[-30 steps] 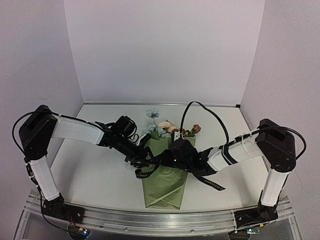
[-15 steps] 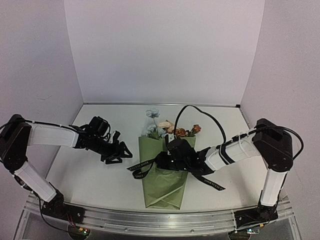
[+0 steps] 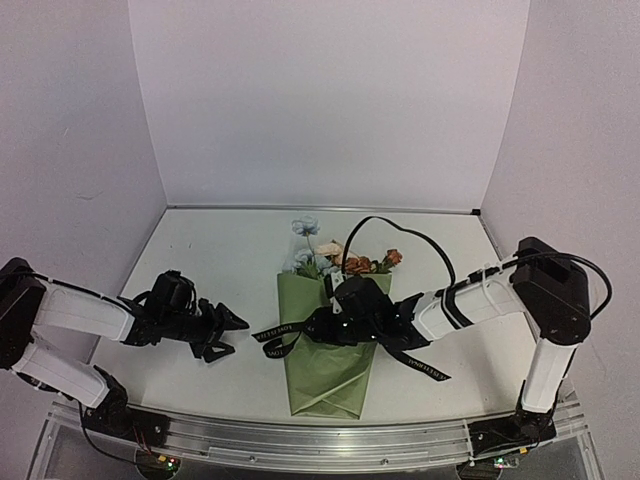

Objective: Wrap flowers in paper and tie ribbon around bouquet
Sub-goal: Cross the ribbon over the folded bouquet.

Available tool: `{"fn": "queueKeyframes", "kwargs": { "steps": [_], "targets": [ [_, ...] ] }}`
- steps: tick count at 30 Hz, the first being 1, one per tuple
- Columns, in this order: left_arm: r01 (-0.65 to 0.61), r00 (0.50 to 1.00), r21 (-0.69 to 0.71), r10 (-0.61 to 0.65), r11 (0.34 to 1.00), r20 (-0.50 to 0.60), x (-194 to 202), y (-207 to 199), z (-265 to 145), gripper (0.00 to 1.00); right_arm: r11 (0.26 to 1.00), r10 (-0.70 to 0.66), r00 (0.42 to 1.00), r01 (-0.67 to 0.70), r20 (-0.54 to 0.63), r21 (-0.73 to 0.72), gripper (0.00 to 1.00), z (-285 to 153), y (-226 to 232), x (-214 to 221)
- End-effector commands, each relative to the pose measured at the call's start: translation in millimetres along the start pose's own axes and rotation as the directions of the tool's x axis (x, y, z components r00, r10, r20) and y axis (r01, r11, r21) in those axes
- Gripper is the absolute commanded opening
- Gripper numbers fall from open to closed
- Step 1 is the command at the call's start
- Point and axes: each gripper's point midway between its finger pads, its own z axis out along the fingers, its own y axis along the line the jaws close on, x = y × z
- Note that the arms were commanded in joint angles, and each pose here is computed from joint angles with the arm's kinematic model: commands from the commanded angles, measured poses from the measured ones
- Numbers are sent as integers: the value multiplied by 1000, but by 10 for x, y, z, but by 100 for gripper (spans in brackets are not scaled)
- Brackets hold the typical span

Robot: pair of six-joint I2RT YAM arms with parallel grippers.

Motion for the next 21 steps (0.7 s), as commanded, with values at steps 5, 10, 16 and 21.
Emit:
{"fn": "queueKeyframes", "kwargs": {
  "steps": [5, 10, 16, 21],
  "targets": [
    [216, 970, 204, -235, 955, 71, -108, -356, 56, 74, 999, -17, 1000, 17, 9, -48, 45, -209, 234, -59],
    [270, 954, 177, -288, 946, 86, -81, -325, 166, 73, 999, -34, 999, 34, -3, -34, 61, -297, 236, -42],
    [284, 947, 145, -301, 948, 114, -67, -344, 240, 74, 999, -45, 999, 45, -26, -8, 70, -441, 191, 14],
    [288, 948, 143, -303, 947, 99, -70, -394, 385, 74, 999, -50, 998, 51, -28, 19, 78, -661, 118, 41]
  ]
}}
